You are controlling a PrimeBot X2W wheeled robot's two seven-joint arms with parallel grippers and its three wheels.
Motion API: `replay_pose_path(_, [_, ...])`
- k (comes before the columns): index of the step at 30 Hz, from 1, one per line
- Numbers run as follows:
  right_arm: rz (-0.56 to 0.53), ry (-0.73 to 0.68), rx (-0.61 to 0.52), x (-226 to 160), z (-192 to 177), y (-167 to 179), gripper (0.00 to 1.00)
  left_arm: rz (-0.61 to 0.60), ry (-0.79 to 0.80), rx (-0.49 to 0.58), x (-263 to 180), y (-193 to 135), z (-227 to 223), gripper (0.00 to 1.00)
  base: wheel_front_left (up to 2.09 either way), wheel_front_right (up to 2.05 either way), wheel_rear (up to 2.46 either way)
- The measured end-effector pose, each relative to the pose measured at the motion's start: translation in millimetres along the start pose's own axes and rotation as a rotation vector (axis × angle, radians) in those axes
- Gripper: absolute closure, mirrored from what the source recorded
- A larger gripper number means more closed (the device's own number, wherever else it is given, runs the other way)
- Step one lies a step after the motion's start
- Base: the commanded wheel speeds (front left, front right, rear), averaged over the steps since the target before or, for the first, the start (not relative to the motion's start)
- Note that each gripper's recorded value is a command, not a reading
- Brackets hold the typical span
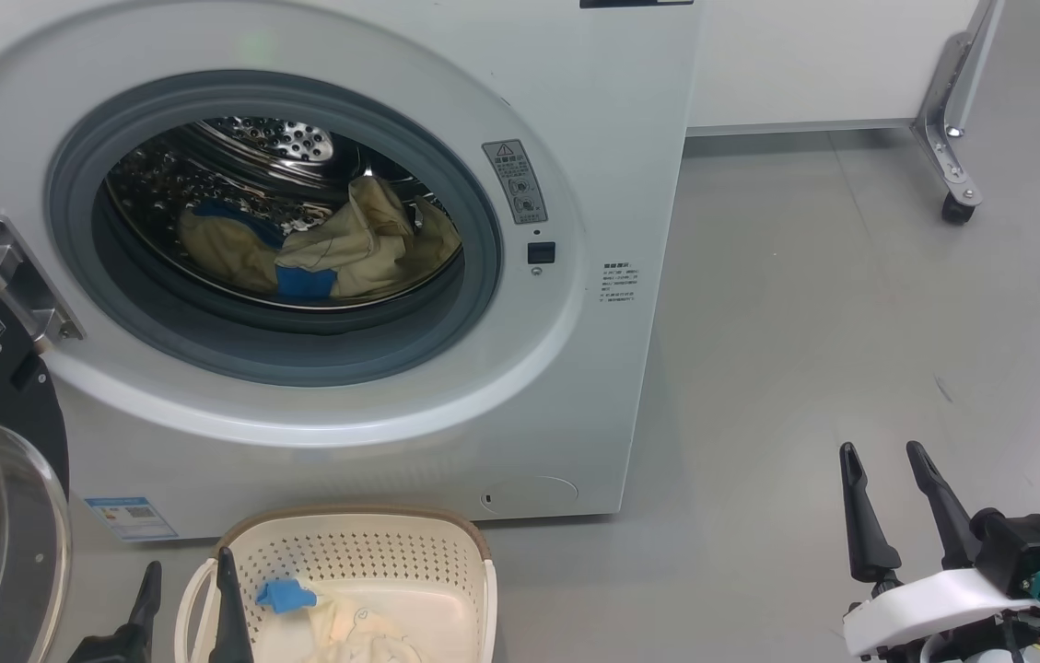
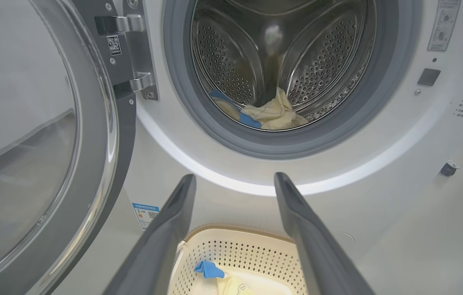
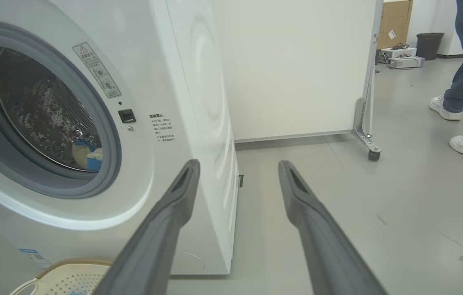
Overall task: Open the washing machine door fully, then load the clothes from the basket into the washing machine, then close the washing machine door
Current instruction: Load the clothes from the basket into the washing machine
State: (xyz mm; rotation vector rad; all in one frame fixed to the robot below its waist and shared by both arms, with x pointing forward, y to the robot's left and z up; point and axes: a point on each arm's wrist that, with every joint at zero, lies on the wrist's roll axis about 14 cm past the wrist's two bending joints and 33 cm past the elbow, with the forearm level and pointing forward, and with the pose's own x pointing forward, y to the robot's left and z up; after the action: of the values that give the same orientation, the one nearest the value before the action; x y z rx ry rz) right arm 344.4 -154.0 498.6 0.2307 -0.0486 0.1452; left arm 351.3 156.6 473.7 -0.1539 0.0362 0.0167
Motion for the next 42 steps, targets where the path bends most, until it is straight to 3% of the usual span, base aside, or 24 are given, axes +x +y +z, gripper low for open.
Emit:
replay_pose_path(24, [-0.005, 0.026, 0.014, -1, -9, 1, 0.0, -0.025, 0.027, -0.01, -3, -10, -9, 0.0, 0.0, 0.0, 0.0])
replay_pose_path(35, [-0.04, 0.046, 0.03, 12, -17, -8, 0.0, -0.04, 0.212, -0.082, 4, -15, -60, 0.0, 0.0, 0.0, 0.0])
replay_pose_path(42, [-0.063, 0.059, 0.032, 28, -24, -17, 0.0, -0.078, 0.304, -0.059, 29, -22, -83, 0.0, 0.0, 0.0, 0.0])
